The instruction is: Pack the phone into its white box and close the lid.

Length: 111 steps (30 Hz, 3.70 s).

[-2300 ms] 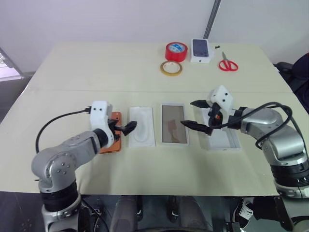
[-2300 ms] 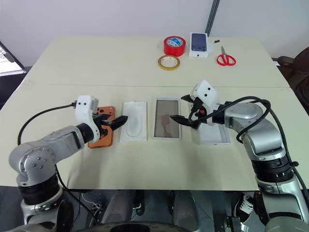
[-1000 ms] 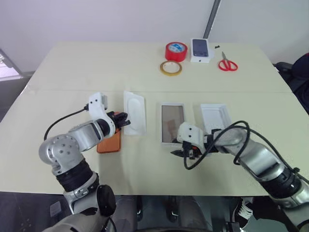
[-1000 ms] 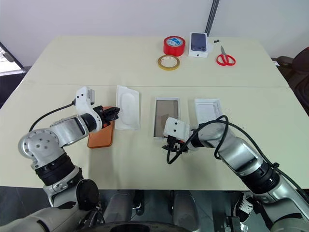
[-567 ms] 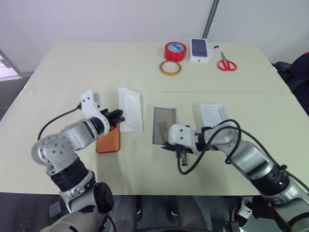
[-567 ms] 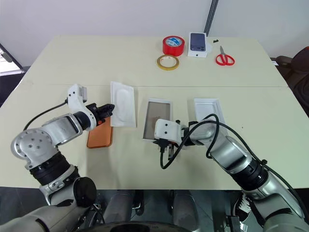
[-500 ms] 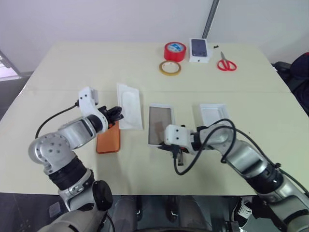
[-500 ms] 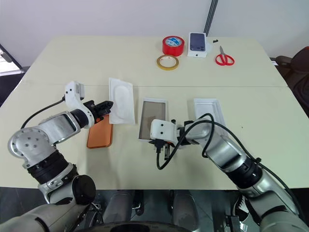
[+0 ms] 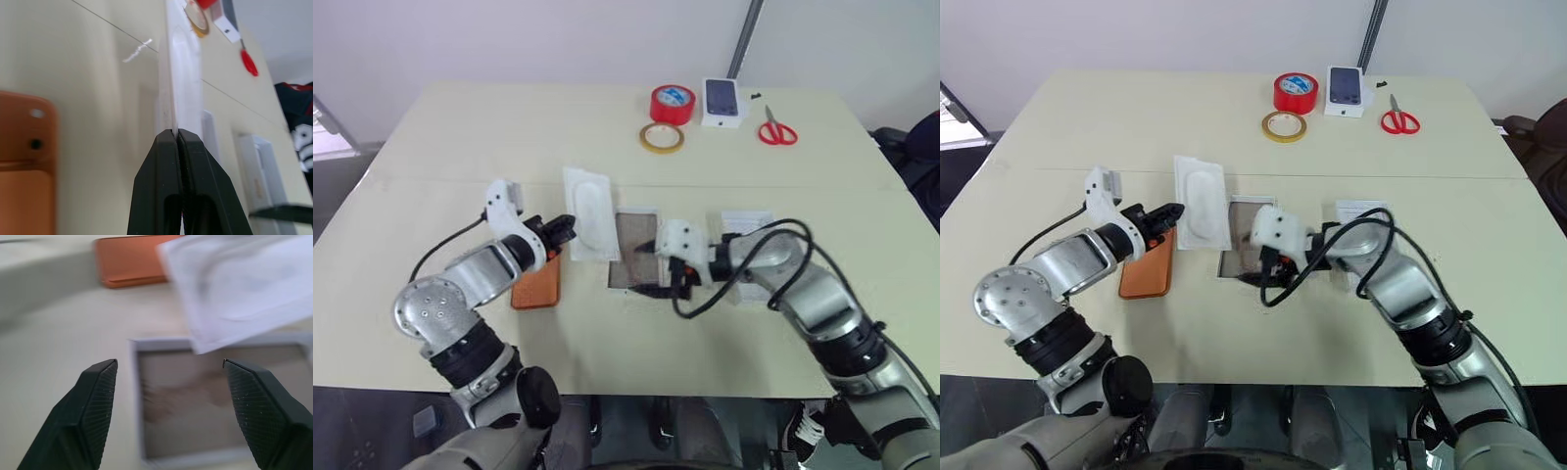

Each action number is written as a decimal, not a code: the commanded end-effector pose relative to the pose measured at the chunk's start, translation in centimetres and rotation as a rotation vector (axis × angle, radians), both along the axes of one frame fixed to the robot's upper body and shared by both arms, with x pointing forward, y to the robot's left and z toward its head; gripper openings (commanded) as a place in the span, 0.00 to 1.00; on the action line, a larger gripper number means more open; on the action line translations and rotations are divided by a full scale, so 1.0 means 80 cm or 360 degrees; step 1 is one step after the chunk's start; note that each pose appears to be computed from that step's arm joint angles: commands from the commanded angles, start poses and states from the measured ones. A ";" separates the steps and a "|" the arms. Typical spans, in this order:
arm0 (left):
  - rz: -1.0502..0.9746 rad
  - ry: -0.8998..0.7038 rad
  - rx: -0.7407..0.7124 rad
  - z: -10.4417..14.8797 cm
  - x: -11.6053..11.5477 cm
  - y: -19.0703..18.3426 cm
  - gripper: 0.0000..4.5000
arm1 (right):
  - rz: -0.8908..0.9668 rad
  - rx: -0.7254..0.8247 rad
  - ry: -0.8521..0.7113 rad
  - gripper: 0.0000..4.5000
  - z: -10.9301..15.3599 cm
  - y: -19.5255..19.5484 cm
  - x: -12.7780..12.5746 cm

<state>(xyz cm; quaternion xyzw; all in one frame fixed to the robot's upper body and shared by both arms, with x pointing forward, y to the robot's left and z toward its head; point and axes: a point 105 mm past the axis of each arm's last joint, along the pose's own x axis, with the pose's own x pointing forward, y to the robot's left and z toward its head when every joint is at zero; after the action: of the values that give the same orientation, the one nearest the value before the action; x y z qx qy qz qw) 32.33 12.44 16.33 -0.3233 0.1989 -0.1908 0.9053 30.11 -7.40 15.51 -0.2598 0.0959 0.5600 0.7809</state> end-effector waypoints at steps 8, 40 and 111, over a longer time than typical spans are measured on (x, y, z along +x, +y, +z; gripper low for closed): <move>-0.0185 0.0070 0.0007 -0.010 -0.009 -0.050 0.00 | -0.0281 0.0054 -0.0051 0.74 0.024 -0.064 0.023; -0.0376 0.0052 -0.0039 -0.012 -0.022 -0.077 0.99 | -0.0426 0.0110 -0.0069 0.75 0.021 -0.080 0.039; -0.0076 0.0281 0.0374 -0.078 -0.068 0.081 1.00 | 0.0216 -0.0320 -0.0192 0.00 -0.052 0.204 0.015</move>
<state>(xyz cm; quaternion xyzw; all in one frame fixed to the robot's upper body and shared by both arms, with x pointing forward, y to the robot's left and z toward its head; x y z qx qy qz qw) 27.45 20.67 11.14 -0.2082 0.2786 -0.1199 0.9299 31.67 8.00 10.28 -0.3771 0.1114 0.5739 0.7184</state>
